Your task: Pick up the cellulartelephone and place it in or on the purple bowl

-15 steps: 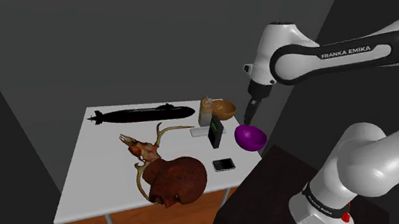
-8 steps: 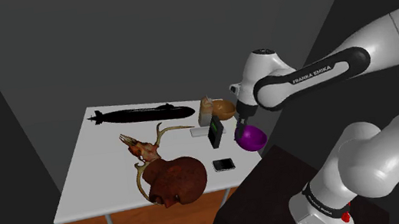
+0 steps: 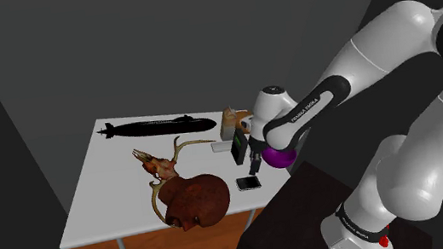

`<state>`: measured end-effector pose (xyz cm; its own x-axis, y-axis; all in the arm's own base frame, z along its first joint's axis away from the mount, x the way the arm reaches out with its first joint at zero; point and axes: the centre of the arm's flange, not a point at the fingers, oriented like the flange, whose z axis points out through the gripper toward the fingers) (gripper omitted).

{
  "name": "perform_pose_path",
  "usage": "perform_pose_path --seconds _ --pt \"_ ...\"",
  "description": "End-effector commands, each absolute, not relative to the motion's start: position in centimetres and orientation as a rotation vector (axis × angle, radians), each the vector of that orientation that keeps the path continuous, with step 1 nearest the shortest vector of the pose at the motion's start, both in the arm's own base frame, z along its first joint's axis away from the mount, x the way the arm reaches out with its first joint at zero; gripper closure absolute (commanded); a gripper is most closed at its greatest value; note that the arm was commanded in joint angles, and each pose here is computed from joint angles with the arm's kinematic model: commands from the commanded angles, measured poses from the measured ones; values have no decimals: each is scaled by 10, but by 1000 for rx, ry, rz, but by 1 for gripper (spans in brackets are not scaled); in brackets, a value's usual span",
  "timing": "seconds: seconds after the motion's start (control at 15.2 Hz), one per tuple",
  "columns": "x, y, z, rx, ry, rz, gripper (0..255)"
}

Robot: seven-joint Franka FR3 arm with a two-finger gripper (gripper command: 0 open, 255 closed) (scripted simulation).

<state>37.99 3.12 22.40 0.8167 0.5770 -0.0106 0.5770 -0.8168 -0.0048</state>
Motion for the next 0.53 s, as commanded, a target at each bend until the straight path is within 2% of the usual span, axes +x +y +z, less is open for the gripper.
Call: perform_pose_path --seconds 0.0,0.26,0.46 --pt "385 38 197 -2974 -1027 13 0" --pt "394 48 146 -2930 -1172 9 0" --pt "395 49 131 -2926 -1185 8 0"
